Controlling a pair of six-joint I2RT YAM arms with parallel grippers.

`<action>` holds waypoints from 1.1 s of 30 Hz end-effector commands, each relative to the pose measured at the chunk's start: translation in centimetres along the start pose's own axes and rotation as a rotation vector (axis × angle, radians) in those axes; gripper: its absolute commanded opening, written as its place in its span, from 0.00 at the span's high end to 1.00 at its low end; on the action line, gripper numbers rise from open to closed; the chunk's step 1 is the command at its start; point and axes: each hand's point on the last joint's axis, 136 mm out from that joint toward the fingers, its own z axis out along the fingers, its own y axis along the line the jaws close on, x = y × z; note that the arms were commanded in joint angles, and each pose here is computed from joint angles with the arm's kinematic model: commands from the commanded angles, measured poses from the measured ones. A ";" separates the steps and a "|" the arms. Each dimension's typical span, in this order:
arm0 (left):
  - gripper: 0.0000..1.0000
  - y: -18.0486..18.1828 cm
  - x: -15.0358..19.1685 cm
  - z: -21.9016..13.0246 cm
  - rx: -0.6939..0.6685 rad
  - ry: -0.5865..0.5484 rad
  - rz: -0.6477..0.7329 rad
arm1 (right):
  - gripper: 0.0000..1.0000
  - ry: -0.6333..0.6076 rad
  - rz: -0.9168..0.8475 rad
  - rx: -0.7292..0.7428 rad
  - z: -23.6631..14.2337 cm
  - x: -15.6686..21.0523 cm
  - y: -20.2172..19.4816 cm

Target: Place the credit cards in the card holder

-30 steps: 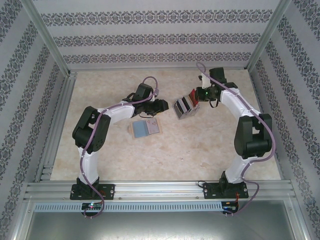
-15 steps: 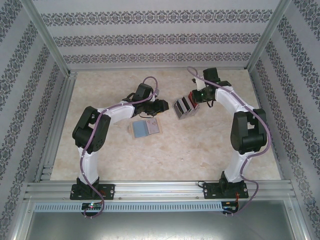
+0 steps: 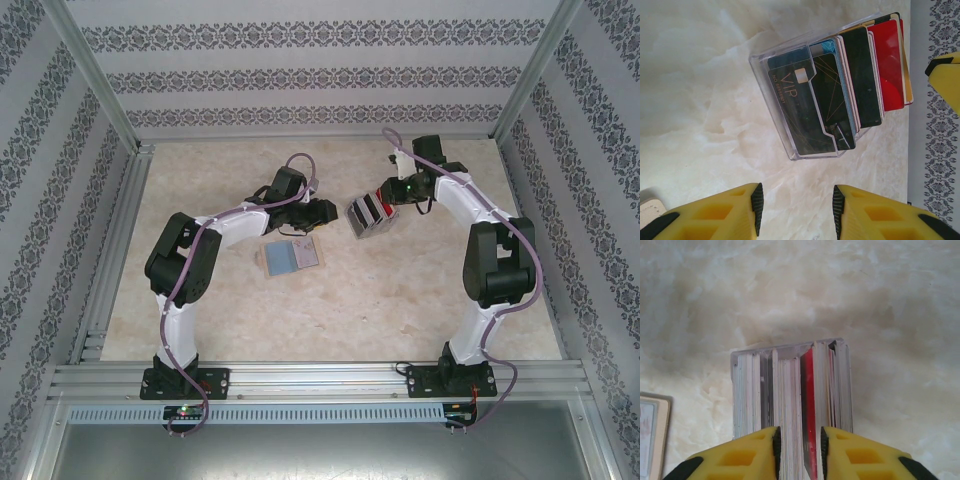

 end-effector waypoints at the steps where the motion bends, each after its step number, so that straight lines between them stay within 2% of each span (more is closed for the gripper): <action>1: 0.56 -0.2 -0.4 0.4 0.023 -0.009 0.009 | 0.61 0.005 0.022 0.093 -0.3 0.1 -1.7; 4: 0.56 -0.3 -0.5 0.5 0.027 -0.010 0.007 | 0.53 0.036 -0.014 0.205 -0.2 0.6 -3.2; 8: 0.56 -0.5 -0.6 0.7 0.038 -0.008 0.006 | 0.49 0.077 -0.031 0.207 0.7 1.1 -3.1; 18: 0.56 -0.7 -0.4 1.0 0.041 0.004 0.006 | 0.48 0.127 -0.045 0.184 3.1 1.2 -2.2; 24: 0.56 -0.5 -0.2 1.1 0.035 0.008 0.006 | 0.47 0.087 -0.036 0.157 2.6 0.7 -1.6; 33: 0.56 -0.5 -0.1 1.1 0.040 0.012 0.005 | 0.48 0.121 -0.034 0.226 2.5 1.2 -3.3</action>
